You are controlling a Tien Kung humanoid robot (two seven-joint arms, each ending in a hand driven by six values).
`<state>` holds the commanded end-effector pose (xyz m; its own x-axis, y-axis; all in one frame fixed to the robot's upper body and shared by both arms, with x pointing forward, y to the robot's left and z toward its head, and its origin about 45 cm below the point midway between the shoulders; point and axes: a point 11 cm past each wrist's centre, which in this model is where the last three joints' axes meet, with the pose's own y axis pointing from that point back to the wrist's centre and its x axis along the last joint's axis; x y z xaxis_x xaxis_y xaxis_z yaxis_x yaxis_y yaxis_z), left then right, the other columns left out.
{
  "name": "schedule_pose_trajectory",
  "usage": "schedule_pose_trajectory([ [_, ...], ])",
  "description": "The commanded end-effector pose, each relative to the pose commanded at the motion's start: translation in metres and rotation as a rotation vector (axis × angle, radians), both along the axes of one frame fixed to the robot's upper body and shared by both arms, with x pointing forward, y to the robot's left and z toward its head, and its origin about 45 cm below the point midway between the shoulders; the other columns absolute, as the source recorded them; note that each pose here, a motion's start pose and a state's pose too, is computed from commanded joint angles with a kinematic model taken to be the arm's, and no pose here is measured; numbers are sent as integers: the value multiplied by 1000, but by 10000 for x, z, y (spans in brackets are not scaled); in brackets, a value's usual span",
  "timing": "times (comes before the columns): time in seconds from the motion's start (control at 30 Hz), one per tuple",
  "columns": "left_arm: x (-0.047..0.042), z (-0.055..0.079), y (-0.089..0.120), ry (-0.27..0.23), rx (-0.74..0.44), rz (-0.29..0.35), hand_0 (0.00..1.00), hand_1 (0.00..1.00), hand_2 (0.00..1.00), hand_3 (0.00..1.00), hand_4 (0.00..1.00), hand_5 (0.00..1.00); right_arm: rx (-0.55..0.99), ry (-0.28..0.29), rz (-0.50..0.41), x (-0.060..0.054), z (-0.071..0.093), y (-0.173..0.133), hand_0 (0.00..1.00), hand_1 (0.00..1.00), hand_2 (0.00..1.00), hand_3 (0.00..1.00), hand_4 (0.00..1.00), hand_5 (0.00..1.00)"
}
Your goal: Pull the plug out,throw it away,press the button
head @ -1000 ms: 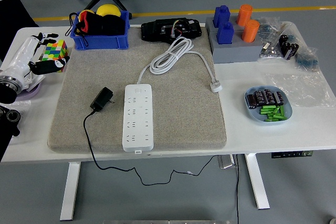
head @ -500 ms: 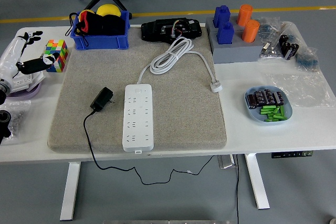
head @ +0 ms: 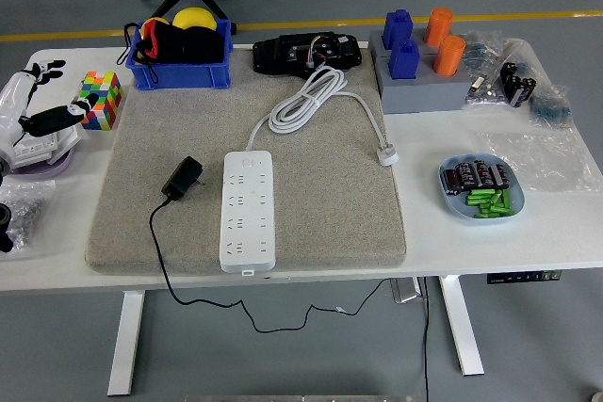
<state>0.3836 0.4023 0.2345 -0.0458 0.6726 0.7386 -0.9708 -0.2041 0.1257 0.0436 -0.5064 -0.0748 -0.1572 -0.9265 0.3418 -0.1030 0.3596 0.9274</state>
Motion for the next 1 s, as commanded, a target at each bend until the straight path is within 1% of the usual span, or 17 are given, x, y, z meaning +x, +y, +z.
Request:
schedule_pose_trajectory([
  [0.07,-14,-17,7,8,2,1,917,931,890,904,801,437,-1,4,5,-6,1,-4,815,711,690,645,760,637],
  [0.1,-22,-23,9,10,1,1,917,933,893,908,801,431,-1,6,8,-11,1,-4,829,724,711,645,760,638],
  [0.27,-45,-28,9,11,2,-2,917,933,893,908,801,431,-2,14,16,-28,-7,6,829,724,711,645,760,638],
  [0.3,-52,-27,13,10,4,-1,915,933,894,908,806,445,-4,14,16,-32,-10,10,840,737,720,657,761,637],
  [0.47,-102,-28,61,8,8,7,915,933,894,908,806,445,-2,28,32,-55,-20,25,840,737,720,657,761,637],
  [0.5,-114,-29,73,8,10,9,917,933,895,908,811,469,-1,30,33,-61,-24,31,840,738,720,663,761,641],
  [0.73,-162,-94,84,22,5,10,917,934,895,910,812,478,9,51,50,-128,-60,88,841,741,719,663,761,643],
  [0.8,-170,-114,80,27,5,9,917,934,895,910,812,478,8,51,57,-141,-60,86,841,741,719,663,761,643],
  [1.0,-170,-153,54,41,4,-10,917,936,901,917,815,492,-2,55,68,-127,-30,30,840,737,724,678,765,649],
])
